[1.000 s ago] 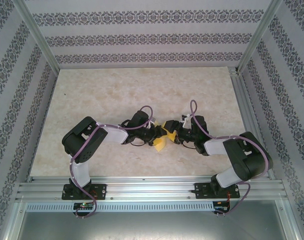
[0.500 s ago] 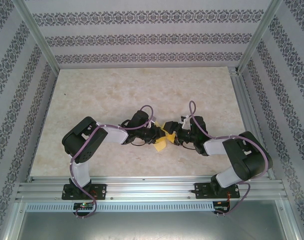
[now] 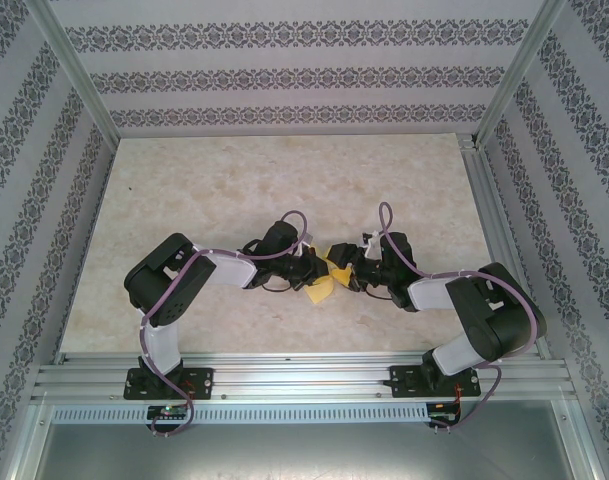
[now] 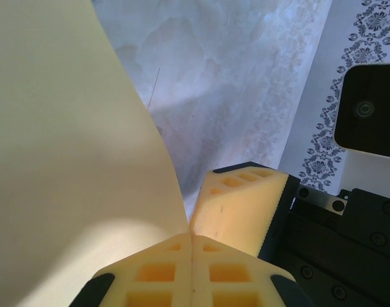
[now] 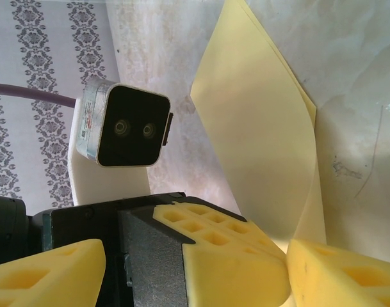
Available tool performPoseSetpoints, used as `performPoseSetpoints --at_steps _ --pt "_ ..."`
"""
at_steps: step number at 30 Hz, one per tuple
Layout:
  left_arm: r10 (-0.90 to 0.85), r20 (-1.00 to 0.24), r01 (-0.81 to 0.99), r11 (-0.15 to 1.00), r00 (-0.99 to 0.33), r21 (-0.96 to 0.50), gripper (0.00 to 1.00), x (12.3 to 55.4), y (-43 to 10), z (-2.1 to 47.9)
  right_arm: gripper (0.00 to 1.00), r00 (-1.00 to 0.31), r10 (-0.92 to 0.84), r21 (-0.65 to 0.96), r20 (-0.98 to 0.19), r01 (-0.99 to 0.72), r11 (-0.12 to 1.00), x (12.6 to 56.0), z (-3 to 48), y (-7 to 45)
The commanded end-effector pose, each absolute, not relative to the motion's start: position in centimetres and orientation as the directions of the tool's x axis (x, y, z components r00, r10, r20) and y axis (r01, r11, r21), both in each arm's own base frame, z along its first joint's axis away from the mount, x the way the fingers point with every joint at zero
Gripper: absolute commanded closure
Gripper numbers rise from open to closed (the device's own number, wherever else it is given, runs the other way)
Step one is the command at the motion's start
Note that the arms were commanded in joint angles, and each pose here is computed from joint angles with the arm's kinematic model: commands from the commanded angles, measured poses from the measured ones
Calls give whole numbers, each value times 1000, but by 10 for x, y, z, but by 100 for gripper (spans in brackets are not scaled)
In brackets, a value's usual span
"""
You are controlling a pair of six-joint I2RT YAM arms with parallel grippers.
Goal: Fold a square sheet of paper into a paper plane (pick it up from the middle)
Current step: Third fold the triangle at the center of the table.
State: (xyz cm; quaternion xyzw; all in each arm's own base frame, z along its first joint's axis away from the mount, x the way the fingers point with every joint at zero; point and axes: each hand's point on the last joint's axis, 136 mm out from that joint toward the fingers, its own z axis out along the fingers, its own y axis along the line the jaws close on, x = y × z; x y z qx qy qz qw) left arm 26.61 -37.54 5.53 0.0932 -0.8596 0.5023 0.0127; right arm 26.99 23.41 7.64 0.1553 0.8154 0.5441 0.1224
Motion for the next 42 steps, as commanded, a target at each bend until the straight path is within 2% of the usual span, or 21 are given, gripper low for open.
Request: performPoseSetpoints --at_steps 1,5,12,20,28,34,36,40,42 --pt "-116 78 -124 472 -990 -873 99 264 -381 63 25 -923 382 928 -54 95 360 272 81 233" --pt "-114 58 -106 480 -992 -871 100 265 -376 66 25 -917 390 910 -83 90 406 273 82 222" --pt "-106 7 -59 495 -994 -867 100 270 -360 77 26 -918 329 726 -223 68 685 266 81 188" --pt "-88 -4 -42 510 -996 -859 100 270 -340 73 40 -944 243 694 -222 22 719 259 85 200" --pt "-59 -19 -19 576 -998 -817 100 271 -318 57 65 -965 156 628 -211 -12 778 255 82 214" --pt "-34 -23 -3 619 -999 -785 100 277 -309 45 69 -976 100 595 -195 -37 803 252 78 226" --pt "-16 -27 10 642 -999 -766 100 277 -306 42 75 -980 73 583 -184 -49 811 250 75 230" --pt "-17 -41 19 665 -999 -747 100 282 -301 39 78 -985 55 574 -166 -51 818 247 69 236" --pt "-3 -41 29 678 -999 -735 100 283 -301 36 84 -986 50 578 -159 -51 815 245 67 240"
